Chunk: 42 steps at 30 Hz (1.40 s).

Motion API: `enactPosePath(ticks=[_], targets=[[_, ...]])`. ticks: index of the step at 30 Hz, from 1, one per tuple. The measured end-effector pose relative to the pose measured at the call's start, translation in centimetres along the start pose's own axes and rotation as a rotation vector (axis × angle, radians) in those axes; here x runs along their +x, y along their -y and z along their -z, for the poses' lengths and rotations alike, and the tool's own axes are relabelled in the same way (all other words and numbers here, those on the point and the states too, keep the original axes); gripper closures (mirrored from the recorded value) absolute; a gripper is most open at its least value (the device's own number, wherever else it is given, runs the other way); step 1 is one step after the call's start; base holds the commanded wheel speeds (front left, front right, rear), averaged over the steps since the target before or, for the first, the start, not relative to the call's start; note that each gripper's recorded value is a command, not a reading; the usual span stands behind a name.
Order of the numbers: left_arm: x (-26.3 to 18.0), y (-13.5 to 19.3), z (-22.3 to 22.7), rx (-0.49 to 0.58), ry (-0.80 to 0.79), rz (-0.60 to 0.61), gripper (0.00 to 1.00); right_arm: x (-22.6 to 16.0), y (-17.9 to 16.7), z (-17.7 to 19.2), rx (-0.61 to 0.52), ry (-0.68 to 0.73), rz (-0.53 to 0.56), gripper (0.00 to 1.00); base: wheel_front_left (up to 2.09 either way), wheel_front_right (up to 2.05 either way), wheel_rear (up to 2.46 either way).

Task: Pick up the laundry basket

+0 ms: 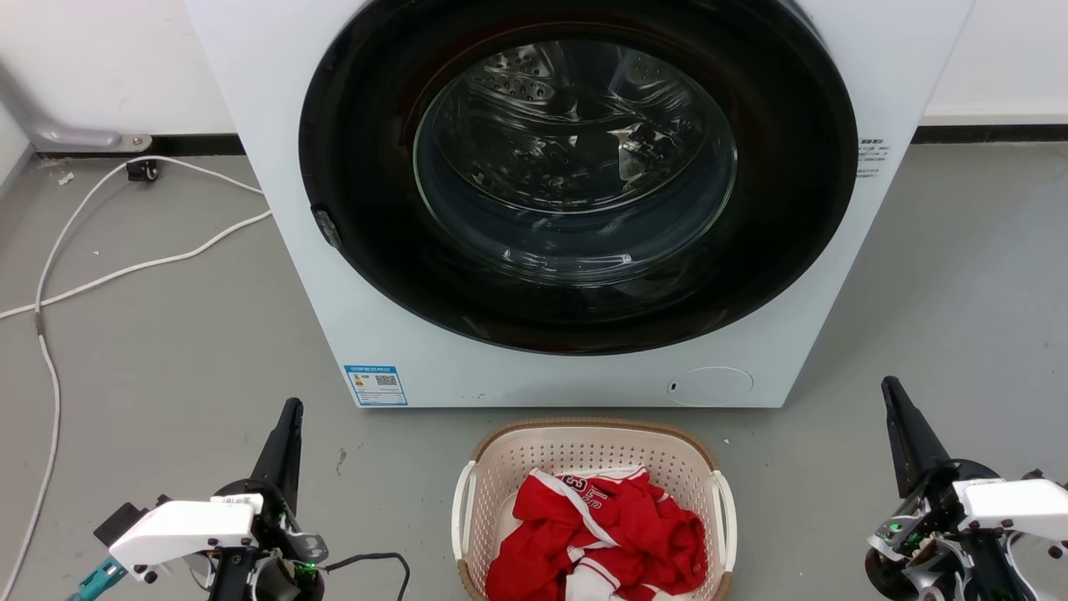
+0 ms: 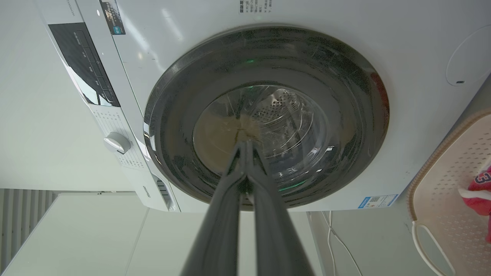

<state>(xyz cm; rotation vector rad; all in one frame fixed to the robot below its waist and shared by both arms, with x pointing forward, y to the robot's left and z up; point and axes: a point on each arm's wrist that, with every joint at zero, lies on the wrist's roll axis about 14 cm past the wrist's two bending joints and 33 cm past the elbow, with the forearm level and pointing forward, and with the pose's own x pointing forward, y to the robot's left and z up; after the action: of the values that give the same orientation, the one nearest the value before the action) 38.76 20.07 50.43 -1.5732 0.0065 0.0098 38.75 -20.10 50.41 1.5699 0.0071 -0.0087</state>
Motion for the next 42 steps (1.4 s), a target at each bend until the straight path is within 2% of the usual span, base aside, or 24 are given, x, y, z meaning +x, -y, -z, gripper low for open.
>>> enactPosePath(ticks=[20,21,25,32,37,42], targets=[[0.0,0.0,0.0,0.0,0.0,0.0,1.0,0.0,0.0,0.0,0.0,0.0,0.0,1.0,0.0,0.0,0.0],[-0.1,-0.3,0.0,-0.002,0.0,-0.009,0.0,-0.1,0.3,0.0,0.001,0.0,0.009,0.0,0.0,0.0,0.0],[-0.9,-2.1,0.2,-0.009,-0.002,-0.063,0.0,-1.0,2.0,-0.1,0.003,0.007,0.059,0.0,0.0,0.0,0.0],[-0.8,-1.6,1.0,0.016,-0.003,-0.048,0.0,-1.0,1.6,0.2,-0.036,0.017,0.047,0.0,0.0,0.0,0.0],[-0.6,-1.1,1.5,0.094,-0.015,-0.034,0.0,-0.9,1.0,0.0,-0.126,0.026,0.033,0.0,0.0,0.0,0.0],[-0.5,-0.4,1.9,0.217,-0.022,-0.011,0.0,-0.9,0.3,0.1,-0.279,0.027,0.013,0.0,0.0,0.0,0.0]])
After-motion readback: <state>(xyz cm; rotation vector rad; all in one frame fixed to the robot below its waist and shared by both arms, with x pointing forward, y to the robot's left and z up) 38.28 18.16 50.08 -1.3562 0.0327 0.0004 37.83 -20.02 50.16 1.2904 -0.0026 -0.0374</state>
